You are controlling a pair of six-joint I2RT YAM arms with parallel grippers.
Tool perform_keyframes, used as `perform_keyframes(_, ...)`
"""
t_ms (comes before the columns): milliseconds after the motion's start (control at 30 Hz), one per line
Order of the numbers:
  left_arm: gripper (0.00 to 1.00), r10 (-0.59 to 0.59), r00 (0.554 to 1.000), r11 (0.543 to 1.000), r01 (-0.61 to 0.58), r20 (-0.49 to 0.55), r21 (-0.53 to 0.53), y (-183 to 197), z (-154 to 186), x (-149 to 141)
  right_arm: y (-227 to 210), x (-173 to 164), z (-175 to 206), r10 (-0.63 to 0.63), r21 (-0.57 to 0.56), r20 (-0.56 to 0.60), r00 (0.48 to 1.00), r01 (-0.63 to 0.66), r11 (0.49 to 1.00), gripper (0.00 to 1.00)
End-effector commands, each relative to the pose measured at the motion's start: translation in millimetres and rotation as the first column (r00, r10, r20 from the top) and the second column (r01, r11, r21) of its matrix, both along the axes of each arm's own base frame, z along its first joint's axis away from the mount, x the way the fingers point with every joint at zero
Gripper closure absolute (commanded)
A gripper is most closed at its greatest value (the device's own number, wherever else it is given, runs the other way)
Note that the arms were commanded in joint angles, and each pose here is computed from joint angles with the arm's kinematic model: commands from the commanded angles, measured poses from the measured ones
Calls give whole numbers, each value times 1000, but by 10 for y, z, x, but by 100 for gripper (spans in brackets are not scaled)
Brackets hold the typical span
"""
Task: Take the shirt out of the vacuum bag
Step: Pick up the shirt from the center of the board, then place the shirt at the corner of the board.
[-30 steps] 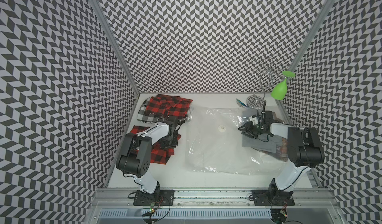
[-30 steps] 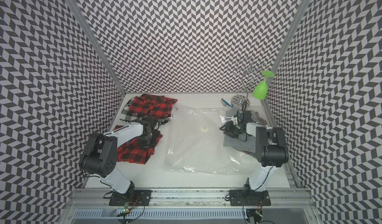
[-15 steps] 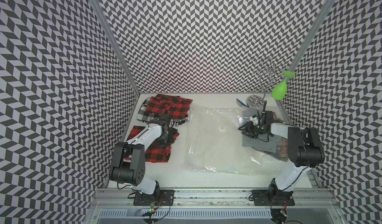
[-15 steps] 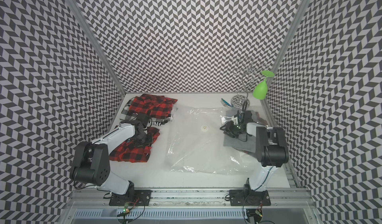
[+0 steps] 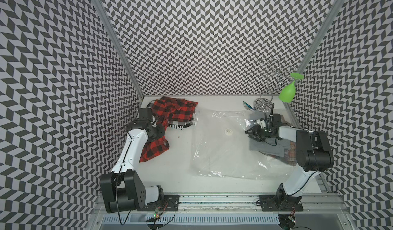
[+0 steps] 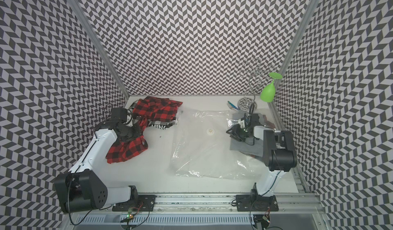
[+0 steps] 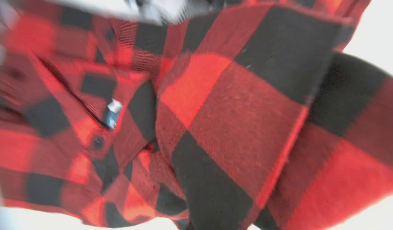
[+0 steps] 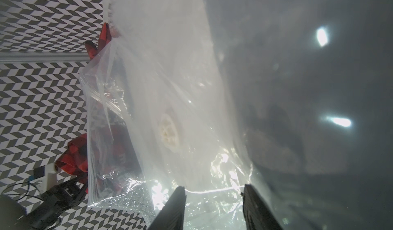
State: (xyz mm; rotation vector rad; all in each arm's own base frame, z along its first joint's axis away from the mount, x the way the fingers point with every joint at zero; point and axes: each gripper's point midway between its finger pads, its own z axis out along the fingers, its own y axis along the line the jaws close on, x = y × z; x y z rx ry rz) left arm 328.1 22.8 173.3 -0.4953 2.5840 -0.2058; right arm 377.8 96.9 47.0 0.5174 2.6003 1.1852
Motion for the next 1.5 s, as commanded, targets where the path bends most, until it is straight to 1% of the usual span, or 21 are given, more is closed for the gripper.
perform_keyframes(0, 100, -42, 977, 996, 26, 209, 80, 137, 644, 289, -72, 104, 12, -11, -22, 28, 1000, 11, 1000, 53)
perform_keyframes(100, 100, -75, 952, 992, 41, 296, 120, 210, 885, 453, -66, 99, -19, -10, -17, 17, 1000, 10, 1000, 53)
perform_keyframes(167, 100, -97, 930, 990, 53, 355, 133, 262, 1059, 533, -66, 99, -41, -7, -19, 7, 1000, 7, 1000, 53)
perform_keyframes(233, 100, -141, 900, 983, 76, 413, 169, 285, 1252, 589, -63, 99, -52, -5, -19, -1, 1000, 5, 1000, 53)
perform_keyframes(300, 100, -178, 883, 972, 89, 435, 216, 314, 1373, 621, -63, 112, -45, -3, -19, -2, 1000, 3, 1000, 53)
perform_keyframes(367, 100, -195, 879, 962, 85, 435, 259, 384, 1441, 639, -66, 122, -41, -1, -22, -4, 1000, 1, 1000, 53)
perform_keyframes(433, 100, -202, 872, 957, 78, 445, 281, 458, 1526, 659, -65, 140, -37, 1, -22, -4, 1000, -1, 1000, 53)
perform_keyframes(600, 100, -207, 843, 955, 64, 496, 290, 590, 1808, 786, -61, 143, -68, 0, -17, -16, 1000, 0, 1000, 53)
perform_keyframes(700, 100, -227, 817, 950, 65, 531, 305, 664, 2023, 888, -62, 139, -83, 0, -18, -21, 1000, -1, 1000, 53)
perform_keyframes(800, 100, -254, 804, 943, 83, 537, 322, 731, 2129, 1016, -65, 130, -96, 1, -20, -25, 1000, -2, 1000, 53)
perform_keyframes(967, 100, -273, 816, 930, 88, 509, 357, 863, 2102, 1218, -74, 111, -113, 8, -34, -34, 999, -9, 999, 53)
perform_keyframes(1200, 100, -332, 808, 920, 165, 486, 354, 890, 1987, 1683, -98, 94, -160, 13, -54, -55, 998, -16, 998, 53)
perform_keyframes(1267, 100, -353, 802, 913, 181, 482, 367, 865, 1952, 1816, -97, 89, -174, 16, -54, -59, 998, -19, 998, 53)
perform_keyframes(1367, 100, -398, 788, 899, 235, 470, 369, 747, 1840, 2004, -108, 80, -209, 18, -64, -69, 997, -22, 998, 53)
perform_keyframes(1467, 100, -437, 790, 879, 273, 431, 390, 623, 1674, 2159, -112, 78, -237, 22, -69, -76, 997, -27, 997, 53)
